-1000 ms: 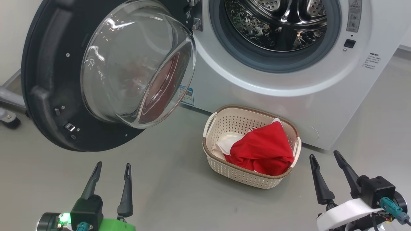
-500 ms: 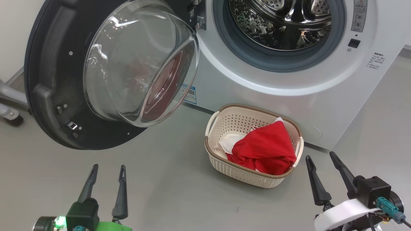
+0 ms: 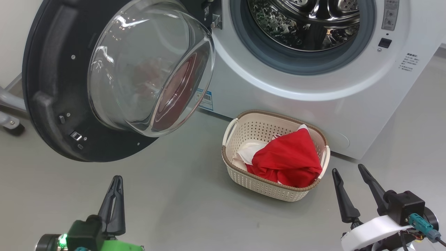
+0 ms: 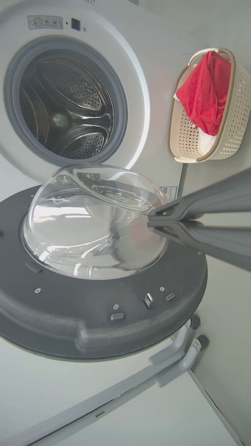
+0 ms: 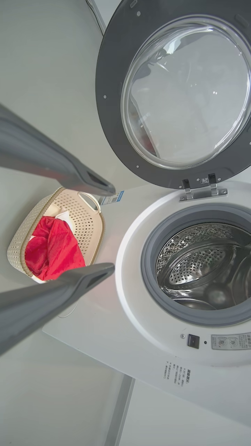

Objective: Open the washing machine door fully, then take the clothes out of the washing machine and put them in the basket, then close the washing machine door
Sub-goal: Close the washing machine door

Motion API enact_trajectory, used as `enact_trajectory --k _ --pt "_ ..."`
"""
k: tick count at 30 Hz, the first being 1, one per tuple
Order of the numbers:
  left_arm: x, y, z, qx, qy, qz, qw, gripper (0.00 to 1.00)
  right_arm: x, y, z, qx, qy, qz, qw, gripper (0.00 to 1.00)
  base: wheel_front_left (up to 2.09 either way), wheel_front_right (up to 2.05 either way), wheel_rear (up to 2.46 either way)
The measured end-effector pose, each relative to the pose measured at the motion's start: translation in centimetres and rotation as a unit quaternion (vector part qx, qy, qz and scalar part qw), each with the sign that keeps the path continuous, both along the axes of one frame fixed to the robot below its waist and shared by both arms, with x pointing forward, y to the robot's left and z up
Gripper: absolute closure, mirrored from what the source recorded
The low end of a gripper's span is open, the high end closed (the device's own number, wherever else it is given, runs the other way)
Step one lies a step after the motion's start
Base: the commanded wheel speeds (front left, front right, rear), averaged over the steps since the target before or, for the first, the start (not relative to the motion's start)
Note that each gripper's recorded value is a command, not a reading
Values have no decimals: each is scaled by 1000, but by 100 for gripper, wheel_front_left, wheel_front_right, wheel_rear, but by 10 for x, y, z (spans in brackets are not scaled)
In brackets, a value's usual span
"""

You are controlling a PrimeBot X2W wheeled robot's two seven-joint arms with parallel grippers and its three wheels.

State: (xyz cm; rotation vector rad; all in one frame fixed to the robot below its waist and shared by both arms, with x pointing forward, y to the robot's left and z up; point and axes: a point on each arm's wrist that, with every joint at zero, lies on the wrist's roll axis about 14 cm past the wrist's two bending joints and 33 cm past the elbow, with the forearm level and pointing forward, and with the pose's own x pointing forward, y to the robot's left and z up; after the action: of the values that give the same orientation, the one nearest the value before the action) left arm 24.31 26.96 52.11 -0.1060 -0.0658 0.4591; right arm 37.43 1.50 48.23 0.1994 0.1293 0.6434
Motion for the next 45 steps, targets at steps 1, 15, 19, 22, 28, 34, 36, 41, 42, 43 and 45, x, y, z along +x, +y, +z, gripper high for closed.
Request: enact_trajectory --k 1,15,19,22,28,34,36,41,42,43,45 --pt "0 0 2 -8 -8 1 1000 100 0 0 0 0 0 0 1000 0 0 0 0" --pt "1 3 70 -247 -248 -45 936 100 1 2 -2 -1 3 5 1000 0 0 0 0" --pt "-1 1 101 -311 -332 -75 888 100 3 1 -3 -1 5 3 1000 0 0 0 0" --pt "-11 21 129 -347 -409 -80 841 100 5 -1 -5 -4 6 3 1000 0 0 0 0" --pt "-36 65 161 -328 -489 -50 807 100 7 -2 -7 -7 8 3 1000 0 0 0 0" --pt "-63 117 167 -316 -527 14 789 100 8 -2 -8 -10 8 5 1000 0 0 0 0" --pt "-67 135 162 -323 -526 35 786 100 8 -3 -9 -11 10 6 1000 0 0 0 0" --pt "-64 173 135 -377 -510 89 768 100 11 -6 -10 -13 12 5 1000 0 0 0 0" --pt "-62 180 128 -387 -503 101 766 100 12 -6 -10 -13 12 4 1000 0 0 0 0" --pt "-61 186 121 -400 -498 111 762 100 13 -7 -10 -13 11 4 1000 0 0 0 0" --pt "-57 196 106 -423 -483 131 756 100 15 -9 -10 -14 12 3 1000 0 0 0 0"
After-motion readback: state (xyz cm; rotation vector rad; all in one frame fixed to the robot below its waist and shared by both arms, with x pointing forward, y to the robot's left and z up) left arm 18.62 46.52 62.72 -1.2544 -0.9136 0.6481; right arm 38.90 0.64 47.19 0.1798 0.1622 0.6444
